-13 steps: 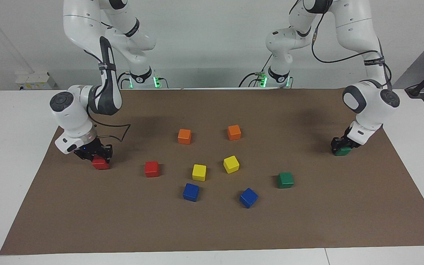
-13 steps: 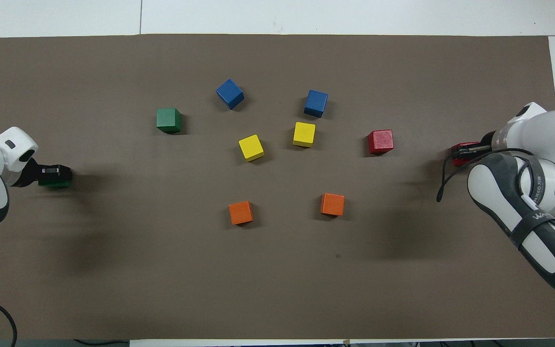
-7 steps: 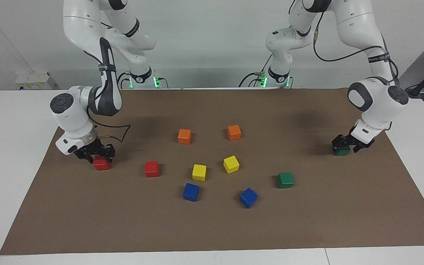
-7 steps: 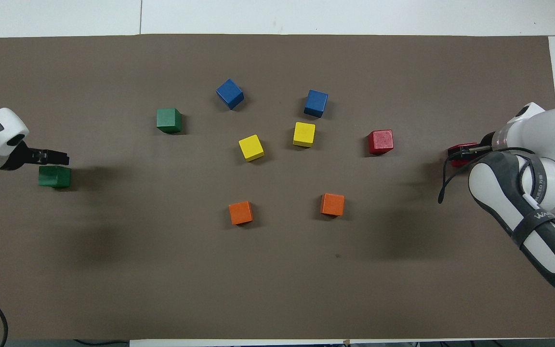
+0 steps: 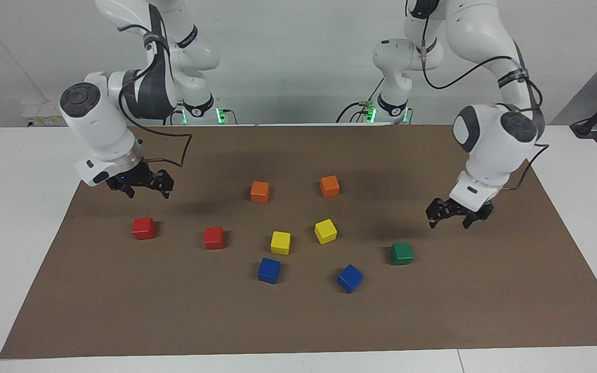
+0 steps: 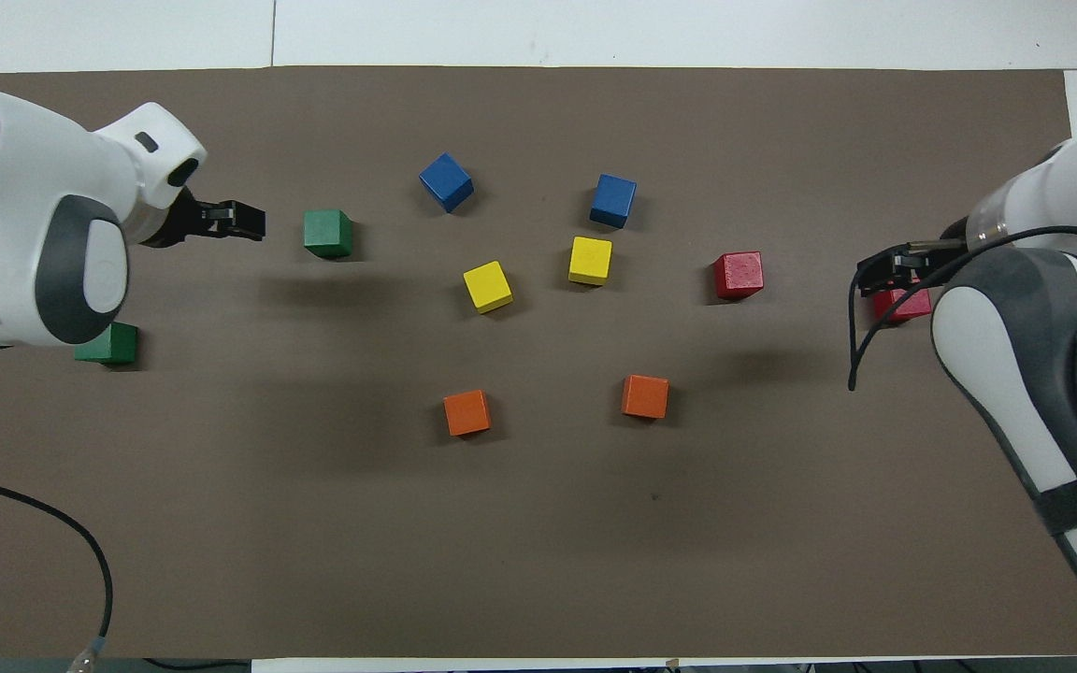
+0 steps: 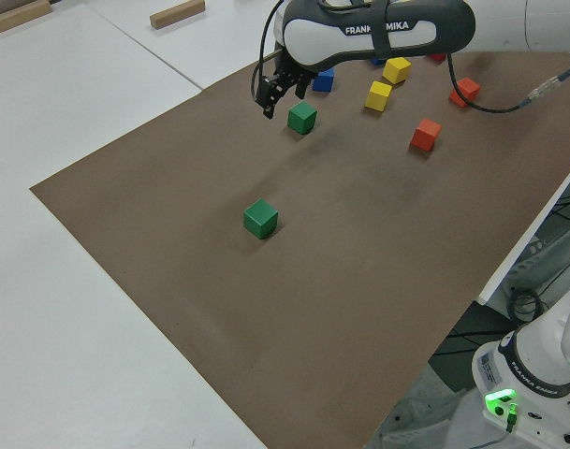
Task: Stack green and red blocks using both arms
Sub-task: 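Grasp second green with the left gripper while the right gripper grasps red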
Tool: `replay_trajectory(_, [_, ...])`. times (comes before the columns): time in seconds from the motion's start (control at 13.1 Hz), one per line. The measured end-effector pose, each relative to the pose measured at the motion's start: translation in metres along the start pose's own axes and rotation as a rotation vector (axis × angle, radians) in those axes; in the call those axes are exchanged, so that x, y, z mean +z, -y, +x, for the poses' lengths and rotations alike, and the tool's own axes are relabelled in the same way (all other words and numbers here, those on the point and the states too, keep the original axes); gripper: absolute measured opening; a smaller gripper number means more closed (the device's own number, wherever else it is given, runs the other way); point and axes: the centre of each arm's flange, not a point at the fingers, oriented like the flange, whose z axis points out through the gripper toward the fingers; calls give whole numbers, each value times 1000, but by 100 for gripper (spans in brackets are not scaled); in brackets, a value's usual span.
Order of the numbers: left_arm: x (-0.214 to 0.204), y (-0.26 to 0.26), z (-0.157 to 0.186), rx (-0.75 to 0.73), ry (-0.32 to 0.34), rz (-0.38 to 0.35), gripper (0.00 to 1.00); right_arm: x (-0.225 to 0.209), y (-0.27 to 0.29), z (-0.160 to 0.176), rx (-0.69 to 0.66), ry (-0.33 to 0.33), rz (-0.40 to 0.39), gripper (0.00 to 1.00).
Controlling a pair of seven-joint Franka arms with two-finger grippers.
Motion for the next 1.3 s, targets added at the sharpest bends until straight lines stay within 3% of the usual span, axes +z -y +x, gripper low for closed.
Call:
replay_trajectory(0.15, [27, -32, 1, -38, -1, -4, 100, -4, 50, 1, 10, -16, 0, 100])
replay_trajectory(0.38, [53, -58, 2, -52, -11, -7, 100, 31, 86, 19, -13, -53, 15, 100])
replay_trajectory(0.61, [71, -58, 6, -72, -38, -11, 100, 62, 94, 38, -17, -76, 28, 100])
replay_trajectory(1.3, [98, -62, 8, -81, -79, -15, 100, 114, 102, 52, -23, -93, 42, 100])
